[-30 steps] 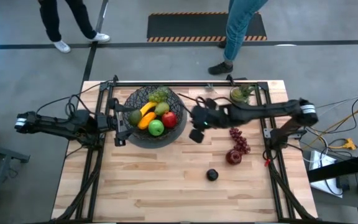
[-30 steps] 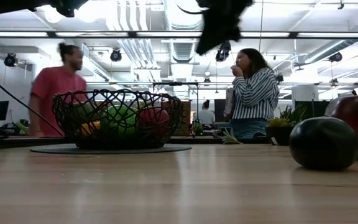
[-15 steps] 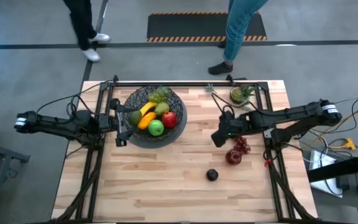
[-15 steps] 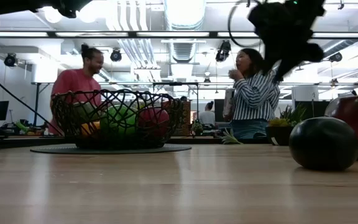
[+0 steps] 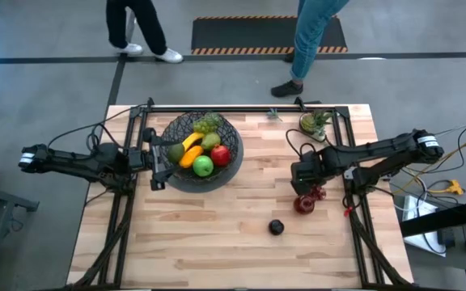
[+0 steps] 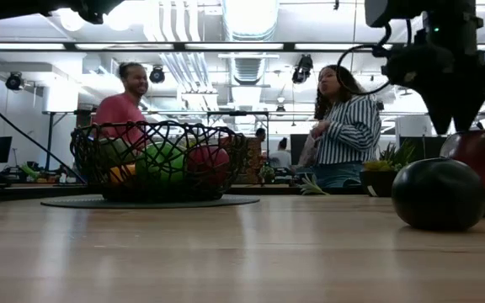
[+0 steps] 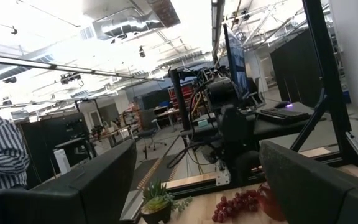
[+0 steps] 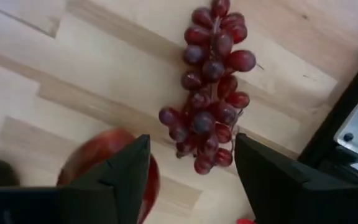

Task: Build produce basket
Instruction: Put the red grapes into the basket

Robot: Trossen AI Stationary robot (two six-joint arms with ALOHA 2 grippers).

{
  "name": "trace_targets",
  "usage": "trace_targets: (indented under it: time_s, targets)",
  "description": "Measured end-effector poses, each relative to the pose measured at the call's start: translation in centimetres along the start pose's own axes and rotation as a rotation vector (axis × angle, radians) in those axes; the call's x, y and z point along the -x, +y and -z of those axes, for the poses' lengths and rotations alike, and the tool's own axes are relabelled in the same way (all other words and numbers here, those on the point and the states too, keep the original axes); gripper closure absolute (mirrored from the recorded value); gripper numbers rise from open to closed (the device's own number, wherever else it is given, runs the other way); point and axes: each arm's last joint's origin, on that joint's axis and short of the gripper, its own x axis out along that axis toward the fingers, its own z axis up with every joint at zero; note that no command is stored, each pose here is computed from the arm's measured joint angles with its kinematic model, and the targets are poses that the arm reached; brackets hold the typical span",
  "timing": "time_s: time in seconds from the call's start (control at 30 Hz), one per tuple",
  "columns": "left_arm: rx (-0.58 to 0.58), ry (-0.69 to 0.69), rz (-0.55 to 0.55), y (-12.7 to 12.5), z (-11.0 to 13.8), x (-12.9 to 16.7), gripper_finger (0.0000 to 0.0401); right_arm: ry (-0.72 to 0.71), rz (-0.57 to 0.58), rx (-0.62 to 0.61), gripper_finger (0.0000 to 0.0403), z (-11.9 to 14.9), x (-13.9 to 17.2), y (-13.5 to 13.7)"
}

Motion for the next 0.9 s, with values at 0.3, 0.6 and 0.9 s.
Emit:
trace_targets:
  time_s: [0.3, 0.6, 0.9]
  targets:
    - [-0.025, -0.010, -0.005, 0.0, 0.0, 0.0, 0.0079, -0.047, 0.045, 0.022, 0.0210, 0.0, -0.7, -0.3]
    - [-0.023, -0.022, -0.009, 0.0, -0.1, -0.1, 0.0079, 0.037, 0.060, 0.028, 0.0210, 0.5, -1.8, -0.8]
    - [-0.022, -0.030, -0.012, 0.1, -0.2, -0.1, 0.0079, 0.078, 0.147, 0.017, 0.0192, 1.3, -4.5, -2.2]
